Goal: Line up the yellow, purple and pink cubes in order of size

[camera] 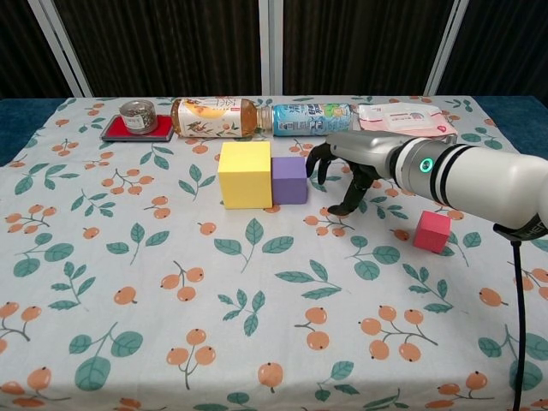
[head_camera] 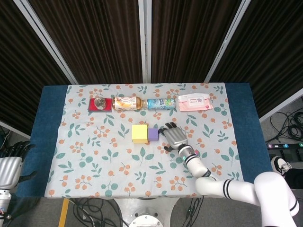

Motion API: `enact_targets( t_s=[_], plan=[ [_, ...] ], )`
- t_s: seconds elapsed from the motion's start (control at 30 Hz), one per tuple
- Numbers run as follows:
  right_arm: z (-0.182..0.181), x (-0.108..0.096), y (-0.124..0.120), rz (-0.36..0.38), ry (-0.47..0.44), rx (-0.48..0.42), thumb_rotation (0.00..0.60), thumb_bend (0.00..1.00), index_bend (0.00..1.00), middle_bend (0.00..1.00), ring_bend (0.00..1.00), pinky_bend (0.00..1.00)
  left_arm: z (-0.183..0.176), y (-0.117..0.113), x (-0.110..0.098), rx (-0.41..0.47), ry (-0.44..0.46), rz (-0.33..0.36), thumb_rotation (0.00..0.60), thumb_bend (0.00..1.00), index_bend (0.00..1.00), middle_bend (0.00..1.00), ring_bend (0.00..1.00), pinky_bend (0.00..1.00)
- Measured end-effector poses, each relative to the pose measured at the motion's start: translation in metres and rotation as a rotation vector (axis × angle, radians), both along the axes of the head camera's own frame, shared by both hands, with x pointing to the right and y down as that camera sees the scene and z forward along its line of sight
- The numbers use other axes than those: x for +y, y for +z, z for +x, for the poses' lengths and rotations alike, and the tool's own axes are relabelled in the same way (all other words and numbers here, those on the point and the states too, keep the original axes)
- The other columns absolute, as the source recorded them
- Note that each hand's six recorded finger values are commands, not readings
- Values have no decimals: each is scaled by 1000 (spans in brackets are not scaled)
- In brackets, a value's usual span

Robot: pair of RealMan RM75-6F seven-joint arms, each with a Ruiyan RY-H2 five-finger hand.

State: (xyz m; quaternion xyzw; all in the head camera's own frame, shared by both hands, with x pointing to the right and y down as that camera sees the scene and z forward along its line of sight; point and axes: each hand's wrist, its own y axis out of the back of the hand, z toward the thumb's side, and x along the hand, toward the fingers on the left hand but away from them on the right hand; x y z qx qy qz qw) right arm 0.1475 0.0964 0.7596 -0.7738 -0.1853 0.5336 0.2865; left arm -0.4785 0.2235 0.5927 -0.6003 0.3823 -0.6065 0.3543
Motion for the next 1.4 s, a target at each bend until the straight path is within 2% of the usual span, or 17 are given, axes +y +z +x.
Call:
enact_targets(
  t_s=[0.4, 0.63, 0.83, 1.0, 1.17, 1.4],
  plan=[
    [1, -2, -2, 12, 1, 0, 600, 195, 237, 282, 59, 30, 0, -1, 0, -2, 0, 1, 600, 13, 264, 250, 136, 191],
    [26, -6, -27, 56, -1, -9, 600, 193, 237, 276, 59, 28, 2, -4, -3, 1, 5, 11, 600, 13, 264, 250, 136, 190],
    [64, 1, -56, 101, -88, 14, 600, 187, 237, 273, 51, 22, 4, -7, -3, 0, 10, 18, 600, 13, 264, 250, 136, 190],
    [98, 18, -70, 134, -212, 69, 600, 176, 237, 249, 30, 9, 8, -10, -5, 3, 18, 26, 600, 13, 264, 250, 136, 191],
    [119, 38, -69, 165, -366, 142, 600, 176, 235, 217, 14, 6, 15, -12, -5, 9, 30, 28, 600, 13, 265, 250, 136, 190],
    [134, 47, -58, 214, -456, 213, 600, 176, 235, 210, 14, 6, 12, -17, -2, 3, 16, 30, 600, 13, 264, 250, 136, 190]
  ],
)
